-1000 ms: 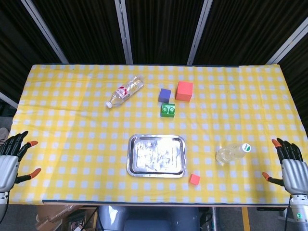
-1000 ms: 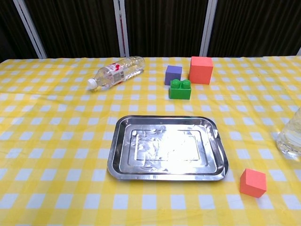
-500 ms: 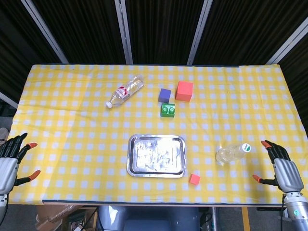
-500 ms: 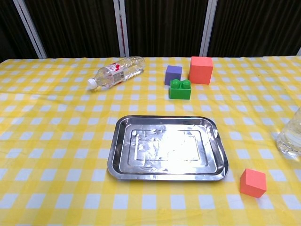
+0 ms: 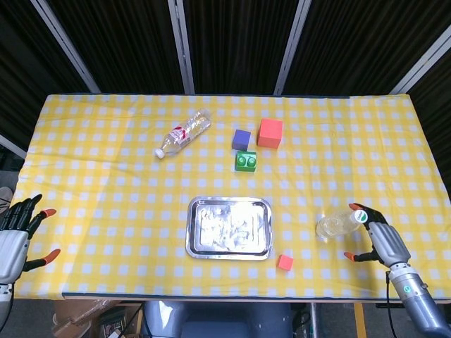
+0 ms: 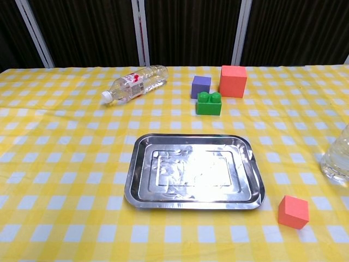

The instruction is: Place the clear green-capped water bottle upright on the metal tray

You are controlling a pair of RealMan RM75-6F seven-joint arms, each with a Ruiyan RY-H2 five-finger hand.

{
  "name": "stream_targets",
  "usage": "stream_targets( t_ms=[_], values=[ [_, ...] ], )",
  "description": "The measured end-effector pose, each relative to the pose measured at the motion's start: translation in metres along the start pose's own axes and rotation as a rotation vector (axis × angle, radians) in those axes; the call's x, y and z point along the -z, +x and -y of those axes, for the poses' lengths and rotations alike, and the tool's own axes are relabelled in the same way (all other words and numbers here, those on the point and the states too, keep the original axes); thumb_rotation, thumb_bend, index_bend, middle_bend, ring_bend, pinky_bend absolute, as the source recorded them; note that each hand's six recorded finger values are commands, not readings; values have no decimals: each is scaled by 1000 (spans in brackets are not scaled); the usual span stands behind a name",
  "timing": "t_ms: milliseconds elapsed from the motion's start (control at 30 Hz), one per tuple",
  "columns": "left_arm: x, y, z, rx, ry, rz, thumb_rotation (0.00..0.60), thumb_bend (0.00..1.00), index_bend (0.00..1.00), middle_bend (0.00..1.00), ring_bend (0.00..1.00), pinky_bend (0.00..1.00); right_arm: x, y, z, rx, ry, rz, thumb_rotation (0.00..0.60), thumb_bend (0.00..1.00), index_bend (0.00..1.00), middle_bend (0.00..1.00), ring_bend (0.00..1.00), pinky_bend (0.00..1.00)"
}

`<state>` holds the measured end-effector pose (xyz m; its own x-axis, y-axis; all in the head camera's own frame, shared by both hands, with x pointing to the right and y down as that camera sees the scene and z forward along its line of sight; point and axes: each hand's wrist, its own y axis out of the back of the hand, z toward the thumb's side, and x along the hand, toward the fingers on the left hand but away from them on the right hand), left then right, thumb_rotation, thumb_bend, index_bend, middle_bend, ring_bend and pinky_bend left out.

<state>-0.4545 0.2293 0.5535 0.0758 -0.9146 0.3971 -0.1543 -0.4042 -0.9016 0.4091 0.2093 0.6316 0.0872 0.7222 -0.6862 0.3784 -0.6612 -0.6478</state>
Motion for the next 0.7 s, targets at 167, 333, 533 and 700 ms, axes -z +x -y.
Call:
stream_targets(
  t_ms=[167, 333, 533, 700],
  values=[
    [0, 0, 1, 0, 6, -3, 600, 185, 223, 0, 0, 0, -5, -18, 7, -36, -25, 4, 600, 171, 83, 124, 0, 0],
    [0, 1, 1, -1, 15, -8, 600, 185, 223, 0, 0, 0, -11, -33, 12, -43, -48, 3, 600, 171, 138, 183, 0, 0],
    [0, 1, 2, 0, 17, -8, 600, 185, 226, 0, 0, 0, -15, -40, 11, -28, -42, 2, 600, 171, 392, 395, 129, 0],
    [0, 1, 4, 9, 19, -6, 600, 185, 230, 0, 0, 0, -16, -43, 4, 35, -64, 1, 600, 172, 645, 530, 240, 0]
  ],
)
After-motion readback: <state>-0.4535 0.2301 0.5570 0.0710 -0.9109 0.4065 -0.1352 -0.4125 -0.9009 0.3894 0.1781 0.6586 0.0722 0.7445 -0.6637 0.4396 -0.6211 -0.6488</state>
